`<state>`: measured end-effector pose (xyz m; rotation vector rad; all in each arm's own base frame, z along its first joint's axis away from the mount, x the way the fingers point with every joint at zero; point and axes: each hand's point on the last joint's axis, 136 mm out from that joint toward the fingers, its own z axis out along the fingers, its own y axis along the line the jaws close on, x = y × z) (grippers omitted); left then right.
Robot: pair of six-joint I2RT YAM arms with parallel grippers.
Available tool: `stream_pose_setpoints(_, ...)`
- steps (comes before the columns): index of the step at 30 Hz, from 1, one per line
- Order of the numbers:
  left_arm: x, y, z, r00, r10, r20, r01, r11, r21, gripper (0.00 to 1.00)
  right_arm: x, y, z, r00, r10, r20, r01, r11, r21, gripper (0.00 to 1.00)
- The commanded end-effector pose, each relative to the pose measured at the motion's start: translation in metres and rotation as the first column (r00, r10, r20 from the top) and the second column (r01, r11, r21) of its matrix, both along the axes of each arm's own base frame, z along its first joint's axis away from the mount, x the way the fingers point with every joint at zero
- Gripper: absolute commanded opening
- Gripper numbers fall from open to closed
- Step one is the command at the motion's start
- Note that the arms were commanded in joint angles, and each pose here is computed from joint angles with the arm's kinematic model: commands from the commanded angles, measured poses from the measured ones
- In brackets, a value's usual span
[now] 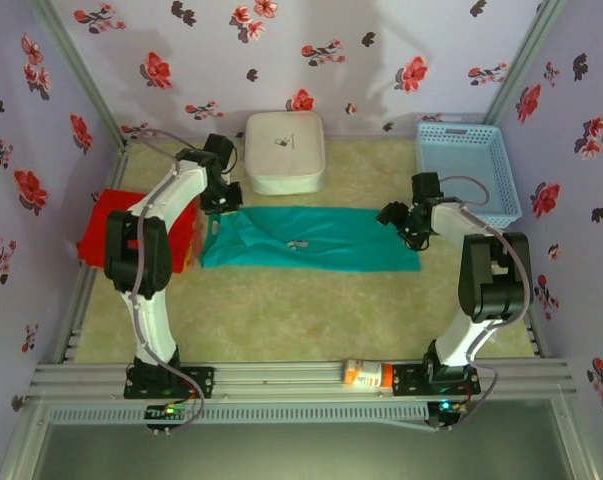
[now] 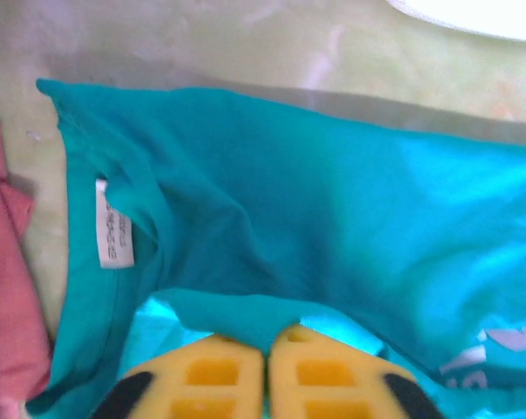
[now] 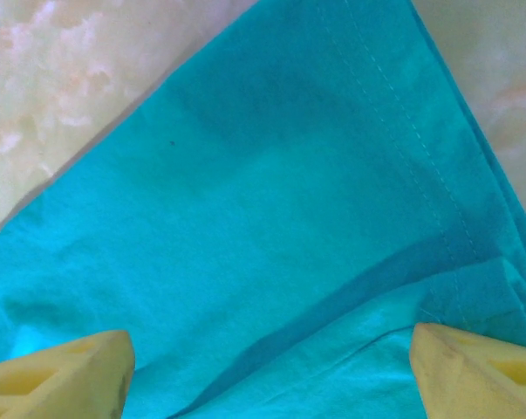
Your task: Fold and stack the t-shirts
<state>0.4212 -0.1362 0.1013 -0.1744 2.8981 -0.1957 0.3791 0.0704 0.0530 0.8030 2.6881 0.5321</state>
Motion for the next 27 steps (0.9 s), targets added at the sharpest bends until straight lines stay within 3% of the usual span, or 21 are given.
stream_pose_setpoints(1, 0.024, 0.008, 0.000, 0.999, 0.009, 0.035, -0.009, 1.000, 0.005, 0.32, -0.008, -0.002, 0.006, 1.000, 0.021, 0.019, -0.021, 1.000, -0.019, 0.83)
stream_pose_setpoints(5, 0.021, 0.001, 0.007, 0.999, 0.018, 0.043, -0.016, 0.999, -0.050, 0.46, -0.014, -0.001, 0.012, 0.999, 0.036, 0.023, -0.035, 0.999, -0.016, 0.83)
stream_pose_setpoints(11, -0.023, -0.021, 0.021, 0.997, 0.063, 0.048, -0.049, 0.968, -0.245, 0.56, -0.025, 0.000, 0.025, 0.998, 0.034, 0.050, -0.033, 0.999, -0.015, 0.83)
stream_pose_setpoints(17, -0.061, -0.042, 0.010, 0.992, 0.123, 0.028, -0.104, 0.922, -0.374, 0.57, -0.033, 0.006, 0.029, 0.998, 0.034, 0.060, -0.034, 0.999, -0.001, 0.83)
stream_pose_setpoints(27, -0.062, -0.047, -0.031, 0.975, 0.223, -0.005, -0.205, 0.882, -0.424, 0.56, -0.040, 0.006, 0.027, 0.998, 0.034, 0.054, -0.034, 0.999, -0.003, 0.83)
